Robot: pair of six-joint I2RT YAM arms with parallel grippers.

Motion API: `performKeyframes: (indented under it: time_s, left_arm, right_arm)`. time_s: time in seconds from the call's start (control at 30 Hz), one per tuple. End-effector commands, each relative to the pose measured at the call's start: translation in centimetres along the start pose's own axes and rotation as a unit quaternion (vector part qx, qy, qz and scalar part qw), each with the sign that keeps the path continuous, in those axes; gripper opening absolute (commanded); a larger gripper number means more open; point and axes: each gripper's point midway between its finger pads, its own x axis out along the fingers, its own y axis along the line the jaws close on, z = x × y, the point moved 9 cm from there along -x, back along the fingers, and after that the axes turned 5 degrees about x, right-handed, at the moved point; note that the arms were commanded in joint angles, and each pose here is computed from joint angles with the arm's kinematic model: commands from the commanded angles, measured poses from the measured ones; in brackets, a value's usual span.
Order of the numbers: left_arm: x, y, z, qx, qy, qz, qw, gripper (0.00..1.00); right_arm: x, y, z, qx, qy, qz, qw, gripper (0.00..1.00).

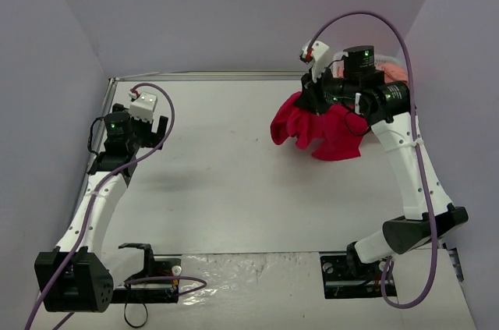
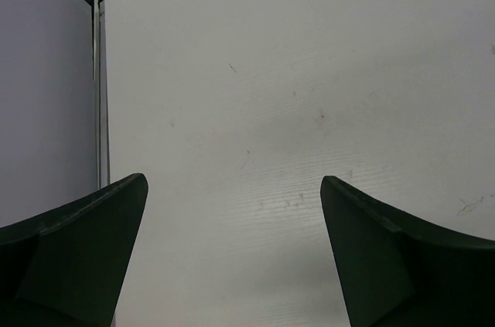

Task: Fold and stack the t-shirts
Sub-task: Move the tshirt to the center of the board

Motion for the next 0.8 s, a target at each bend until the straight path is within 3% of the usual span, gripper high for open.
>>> performKeyframes:
  time_s: [0.0, 0.03, 0.1, 0.13, 0.33, 0.47, 0.57, 0.67, 0.77]
  left_arm:
    - [-0.7, 0.9, 1.5, -0.004, -0.027, 0.032, 0.999, 0.94]
    - [-0.6, 1.0, 1.5, -0.004, -0.024, 0.035, 0.999, 0.94]
    - [-0.5, 1.0, 1.5, -0.005, -0.021, 0.036, 0.999, 0.94]
    - [-0.4, 1.0, 1.5, -0.004, -0.020, 0.033, 0.999, 0.94]
    - [-0.4, 0.3, 1.4, 0.001, -0.014, -0.013, 1.000, 0.94]
    - [-0.8, -1.5, 1.7, 0.017, -0.040, -0.120, 0.992, 0.94]
    - [-1.1, -4.3, 2.1, 0.065, -0.043, -0.225, 0.971, 0.94]
    - [-1.8, -9.1, 2.1, 0.143, -0.035, -0.341, 0.928, 0.94]
    - [-2.5, -13.8, 1.3, 0.219, -0.025, -0.400, 0.889, 0.94]
  right_arm:
    - [-0.2, 3.3, 0.1, -0.026, -0.007, 0.153, 0.988, 0.04]
    - [0.2, 3.5, -0.3, -0.023, 0.000, 0.165, 0.986, 0.60]
    - [1.0, 3.2, -1.1, -0.040, 0.017, 0.163, 0.986, 0.79]
    - [1.4, 2.8, -1.6, -0.042, 0.027, 0.149, 0.988, 1.00]
    - [3.6, -1.2, -4.5, -0.033, 0.088, 0.007, 0.995, 1.00]
    - [3.3, -1.3, -8.1, -0.025, 0.121, -0.035, 0.992, 1.00]
    - [2.5, -1.6, -9.7, -0.027, 0.126, -0.086, 0.988, 1.00]
    - [2.0, -1.7, -12.2, -0.018, 0.154, -0.118, 0.981, 1.00]
    - [1.3, -2.0, -13.9, -0.006, 0.172, -0.144, 0.975, 1.00]
